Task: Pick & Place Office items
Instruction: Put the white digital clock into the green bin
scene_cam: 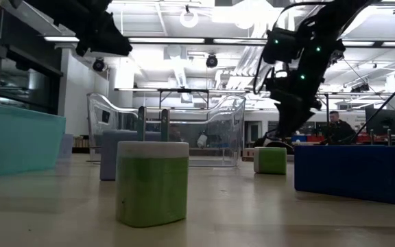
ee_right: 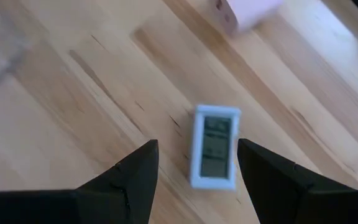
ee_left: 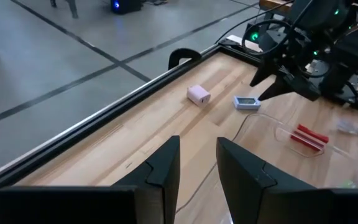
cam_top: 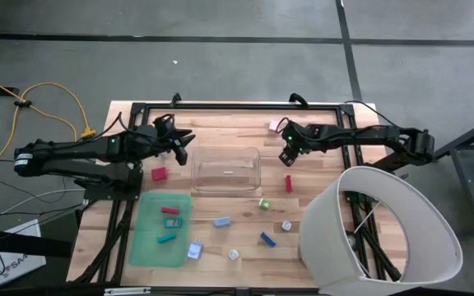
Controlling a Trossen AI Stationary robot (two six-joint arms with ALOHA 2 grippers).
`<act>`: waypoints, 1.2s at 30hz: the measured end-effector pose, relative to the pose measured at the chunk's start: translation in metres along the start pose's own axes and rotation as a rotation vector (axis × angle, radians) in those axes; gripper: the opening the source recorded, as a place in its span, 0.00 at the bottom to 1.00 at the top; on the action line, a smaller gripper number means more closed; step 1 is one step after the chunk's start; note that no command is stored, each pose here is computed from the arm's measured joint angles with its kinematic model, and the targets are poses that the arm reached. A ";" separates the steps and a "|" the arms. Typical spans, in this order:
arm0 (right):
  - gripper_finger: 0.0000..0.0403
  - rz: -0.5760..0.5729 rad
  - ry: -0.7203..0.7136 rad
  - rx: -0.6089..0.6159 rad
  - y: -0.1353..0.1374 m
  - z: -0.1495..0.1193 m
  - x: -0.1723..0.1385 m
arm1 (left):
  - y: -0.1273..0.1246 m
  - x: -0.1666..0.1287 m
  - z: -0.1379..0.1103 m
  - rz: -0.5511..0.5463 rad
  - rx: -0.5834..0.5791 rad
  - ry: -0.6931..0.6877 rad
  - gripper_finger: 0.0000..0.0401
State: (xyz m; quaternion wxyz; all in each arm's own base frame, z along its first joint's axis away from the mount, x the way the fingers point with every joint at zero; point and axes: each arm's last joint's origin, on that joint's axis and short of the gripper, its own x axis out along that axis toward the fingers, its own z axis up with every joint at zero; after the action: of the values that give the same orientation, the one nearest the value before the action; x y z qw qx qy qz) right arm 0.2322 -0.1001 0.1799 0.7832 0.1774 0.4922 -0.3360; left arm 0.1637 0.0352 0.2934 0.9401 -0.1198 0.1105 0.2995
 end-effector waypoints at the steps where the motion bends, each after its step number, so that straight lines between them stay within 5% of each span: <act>1: 0.52 -0.015 0.008 0.001 -0.001 -0.001 0.000 | 0.000 0.000 0.000 0.000 0.000 0.000 0.25; 10: 0.52 -0.072 0.044 0.039 -0.014 -0.001 0.002 | 0.000 0.000 0.000 0.000 0.000 0.000 0.25; 36: 0.52 -0.008 0.017 0.078 -0.015 -0.026 0.025 | 0.000 0.000 0.000 -0.001 -0.001 0.000 0.25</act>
State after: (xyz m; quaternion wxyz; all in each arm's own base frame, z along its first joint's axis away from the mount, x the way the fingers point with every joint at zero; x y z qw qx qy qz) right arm 0.2119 -0.1042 0.1469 0.7702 0.2086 0.4861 -0.3565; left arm 0.1637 0.0352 0.2934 0.9401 -0.1200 0.1102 0.2993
